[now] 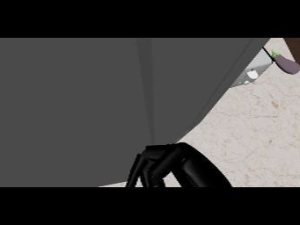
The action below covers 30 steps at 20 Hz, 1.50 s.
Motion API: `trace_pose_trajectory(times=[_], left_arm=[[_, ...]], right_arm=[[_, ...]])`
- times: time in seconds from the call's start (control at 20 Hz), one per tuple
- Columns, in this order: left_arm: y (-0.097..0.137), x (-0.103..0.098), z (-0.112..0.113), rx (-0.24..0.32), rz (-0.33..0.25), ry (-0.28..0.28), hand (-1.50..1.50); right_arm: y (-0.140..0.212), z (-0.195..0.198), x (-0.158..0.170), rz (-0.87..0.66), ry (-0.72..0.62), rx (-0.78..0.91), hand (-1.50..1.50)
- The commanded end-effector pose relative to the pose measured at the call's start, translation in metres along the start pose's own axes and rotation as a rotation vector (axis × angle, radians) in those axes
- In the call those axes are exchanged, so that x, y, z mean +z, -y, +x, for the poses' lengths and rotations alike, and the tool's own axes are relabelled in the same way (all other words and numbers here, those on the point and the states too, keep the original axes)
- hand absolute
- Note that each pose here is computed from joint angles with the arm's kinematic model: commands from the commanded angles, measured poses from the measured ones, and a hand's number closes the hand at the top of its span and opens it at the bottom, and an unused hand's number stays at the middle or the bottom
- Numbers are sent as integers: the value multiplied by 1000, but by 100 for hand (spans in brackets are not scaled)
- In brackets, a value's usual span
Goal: Pick up the bottled water, place it into the cabinet and close the cabinet
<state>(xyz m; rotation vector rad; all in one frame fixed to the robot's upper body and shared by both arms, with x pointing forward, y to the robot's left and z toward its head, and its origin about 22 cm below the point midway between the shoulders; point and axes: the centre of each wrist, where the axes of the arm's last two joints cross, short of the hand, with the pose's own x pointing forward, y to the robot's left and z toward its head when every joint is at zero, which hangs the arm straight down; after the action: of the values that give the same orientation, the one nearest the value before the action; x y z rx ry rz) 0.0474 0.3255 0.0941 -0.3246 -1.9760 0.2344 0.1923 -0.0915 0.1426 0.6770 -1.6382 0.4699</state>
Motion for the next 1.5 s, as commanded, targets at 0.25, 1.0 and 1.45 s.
trace_pose_trajectory(times=[0.25, 1.0, 1.45], left_arm=[[-17, 15, 25, -9, 23, 29, -150], [-41, 25, 49, -1, 11, 26, -150], [-24, 28, 48, 29, 1, 34, -150]], right_arm=[[63, 25, -65, -34, 27, -123, 150], [132, 24, -127, 26, -30, -91, 150], [110, 16, -155, 96, -62, -111, 150]])
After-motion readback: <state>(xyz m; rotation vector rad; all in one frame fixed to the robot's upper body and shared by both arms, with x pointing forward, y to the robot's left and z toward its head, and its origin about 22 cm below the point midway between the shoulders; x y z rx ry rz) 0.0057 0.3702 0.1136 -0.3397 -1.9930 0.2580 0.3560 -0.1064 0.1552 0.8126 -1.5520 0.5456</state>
